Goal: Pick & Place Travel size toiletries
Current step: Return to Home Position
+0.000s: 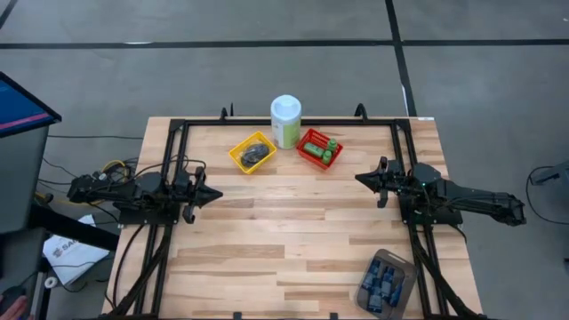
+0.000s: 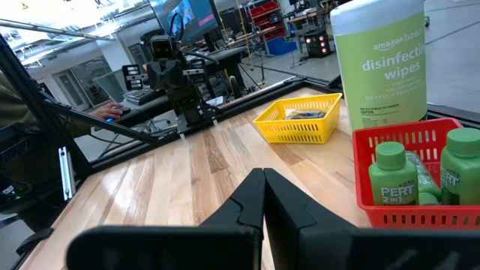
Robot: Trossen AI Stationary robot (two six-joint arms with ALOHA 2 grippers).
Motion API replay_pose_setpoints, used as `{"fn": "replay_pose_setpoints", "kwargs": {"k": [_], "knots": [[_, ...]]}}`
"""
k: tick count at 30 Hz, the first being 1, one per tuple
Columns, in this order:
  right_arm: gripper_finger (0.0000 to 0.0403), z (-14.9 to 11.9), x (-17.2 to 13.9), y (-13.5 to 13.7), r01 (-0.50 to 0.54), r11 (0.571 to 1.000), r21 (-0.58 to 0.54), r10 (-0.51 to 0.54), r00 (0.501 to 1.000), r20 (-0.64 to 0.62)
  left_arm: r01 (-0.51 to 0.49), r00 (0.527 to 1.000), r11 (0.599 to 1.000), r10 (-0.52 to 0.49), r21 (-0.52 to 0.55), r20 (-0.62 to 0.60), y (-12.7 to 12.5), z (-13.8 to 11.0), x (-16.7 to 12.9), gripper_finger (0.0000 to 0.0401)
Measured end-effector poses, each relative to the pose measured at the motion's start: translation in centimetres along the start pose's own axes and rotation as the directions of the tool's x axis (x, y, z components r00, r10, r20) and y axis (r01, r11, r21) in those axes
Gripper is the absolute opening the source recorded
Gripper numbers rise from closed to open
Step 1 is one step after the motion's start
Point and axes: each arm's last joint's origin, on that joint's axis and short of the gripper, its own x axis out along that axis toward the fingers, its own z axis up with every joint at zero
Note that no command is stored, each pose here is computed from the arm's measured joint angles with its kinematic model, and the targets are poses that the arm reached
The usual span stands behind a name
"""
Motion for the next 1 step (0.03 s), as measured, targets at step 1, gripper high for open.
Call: {"fn": "replay_pose_setpoints", "kwargs": {"k": [1], "knots": [[0.0, 0.0, 0.0, 0.0, 0.0, 1.0, 0.0, 0.0, 1.0, 0.0, 0.0, 1.0, 1.0, 0.0, 0.0, 0.0, 0.0, 0.0, 0.0, 0.0008]]}}
